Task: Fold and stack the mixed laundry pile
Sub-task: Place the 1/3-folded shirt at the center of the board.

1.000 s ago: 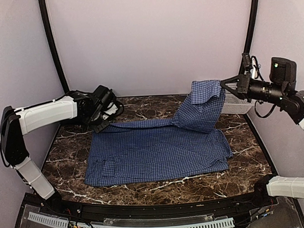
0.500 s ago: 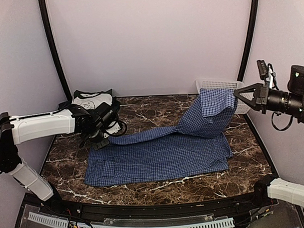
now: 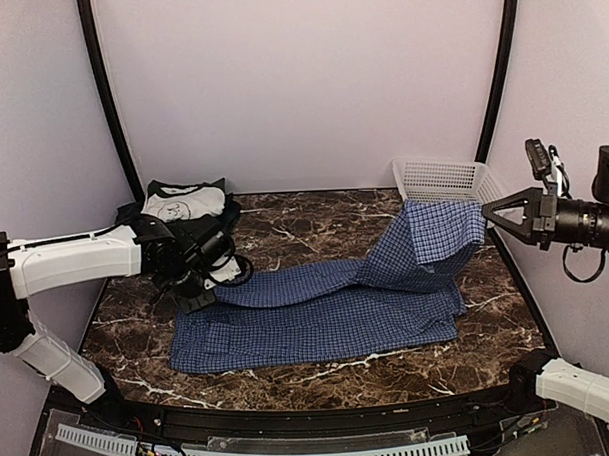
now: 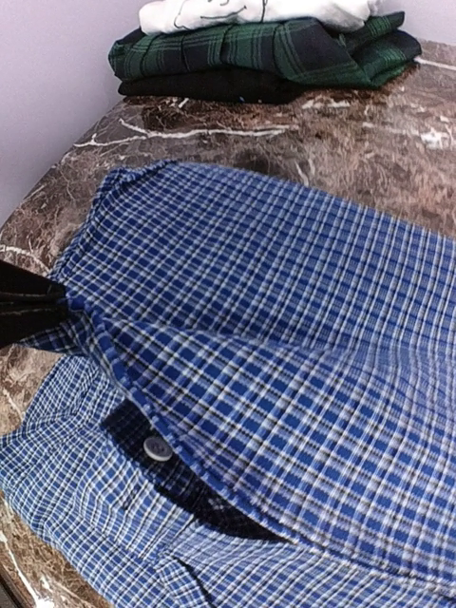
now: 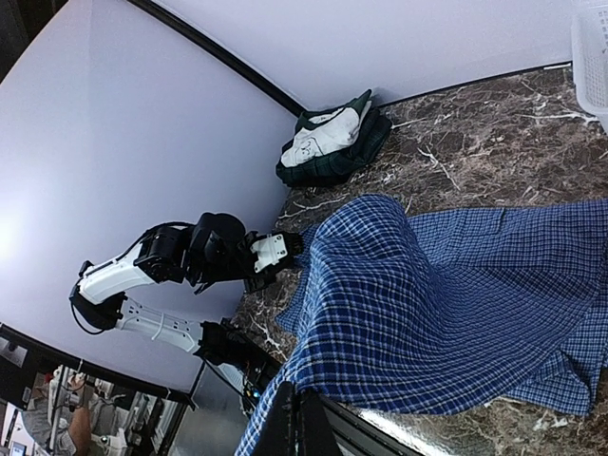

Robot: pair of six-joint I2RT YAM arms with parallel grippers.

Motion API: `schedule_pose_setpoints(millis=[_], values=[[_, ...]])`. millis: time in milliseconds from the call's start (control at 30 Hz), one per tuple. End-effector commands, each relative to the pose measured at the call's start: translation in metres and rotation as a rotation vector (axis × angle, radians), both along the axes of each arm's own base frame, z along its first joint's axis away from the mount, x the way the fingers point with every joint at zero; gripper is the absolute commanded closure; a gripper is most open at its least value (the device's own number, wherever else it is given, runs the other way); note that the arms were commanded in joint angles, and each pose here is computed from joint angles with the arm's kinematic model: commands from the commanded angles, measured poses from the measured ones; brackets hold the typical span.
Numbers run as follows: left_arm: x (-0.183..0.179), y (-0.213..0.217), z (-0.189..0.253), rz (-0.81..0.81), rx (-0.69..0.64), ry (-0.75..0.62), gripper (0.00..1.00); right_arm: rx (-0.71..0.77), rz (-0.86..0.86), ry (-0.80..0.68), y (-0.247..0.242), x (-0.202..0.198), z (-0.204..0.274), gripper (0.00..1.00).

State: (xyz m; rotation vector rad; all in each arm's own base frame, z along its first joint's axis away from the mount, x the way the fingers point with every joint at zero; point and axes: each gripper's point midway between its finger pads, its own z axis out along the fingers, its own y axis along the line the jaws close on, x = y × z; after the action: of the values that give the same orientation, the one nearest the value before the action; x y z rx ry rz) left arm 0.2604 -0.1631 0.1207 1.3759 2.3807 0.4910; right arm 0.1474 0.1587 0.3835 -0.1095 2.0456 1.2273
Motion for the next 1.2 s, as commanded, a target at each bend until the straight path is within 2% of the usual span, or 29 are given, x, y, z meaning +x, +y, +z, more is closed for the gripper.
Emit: schedule_pose_setpoints(millis=[0, 467, 533, 600, 633, 700, 800, 900, 933, 1000, 1100, 1167], values=[[-0.016, -0.003, -0.021, -0.067, 0.030, 0.058, 1.00, 0.001, 0.035, 0.032, 0.005, -0.003, -0.013, 1.00], [-0.017, 0.005, -0.048, -0.095, 0.139, 0.086, 1.00, 0.025, 0.160, 0.076, 0.026, -0.003, -0.023, 1.00], [-0.012, 0.006, -0.045, -0.081, 0.149, 0.056, 0.93, 0.021, 0.176, 0.079, 0.029, -0.001, -0.025, 1.00], [-0.001, 0.004, -0.029, -0.039, 0.131, -0.018, 0.76, 0.007, 0.186, 0.079, 0.032, 0.003, -0.026, 1.00], [0.006, 0.008, -0.017, -0.011, 0.140, -0.071, 0.59, -0.001, 0.188, 0.076, 0.033, 0.006, -0.025, 1.00], [0.022, 0.004, 0.019, 0.049, 0.092, -0.189, 0.44, -0.016, 0.194, 0.081, 0.037, 0.012, -0.028, 1.00], [0.032, 0.001, 0.067, 0.109, -0.039, -0.339, 0.30, -0.037, 0.207, 0.097, 0.044, 0.021, -0.038, 1.00], [0.033, -0.021, 0.107, 0.116, -0.299, -0.418, 0.17, -0.049, 0.223, 0.098, 0.055, 0.035, -0.046, 1.00], [0.030, -0.023, 0.126, 0.113, -0.391, -0.452, 0.06, -0.052, 0.233, 0.096, 0.060, 0.040, -0.047, 1.00], [0.016, -0.046, 0.148, 0.045, -0.613, -0.438, 0.02, -0.060, 0.255, 0.094, 0.072, 0.050, -0.049, 1.00], [0.007, -0.054, 0.175, 0.015, -0.807, -0.493, 0.01, -0.092, 0.288, 0.103, 0.096, 0.066, -0.060, 1.00], [0.003, -0.052, 0.188, 0.027, -0.881, -0.524, 0.01, -0.098, 0.324, 0.094, 0.116, 0.071, -0.063, 1.00]])
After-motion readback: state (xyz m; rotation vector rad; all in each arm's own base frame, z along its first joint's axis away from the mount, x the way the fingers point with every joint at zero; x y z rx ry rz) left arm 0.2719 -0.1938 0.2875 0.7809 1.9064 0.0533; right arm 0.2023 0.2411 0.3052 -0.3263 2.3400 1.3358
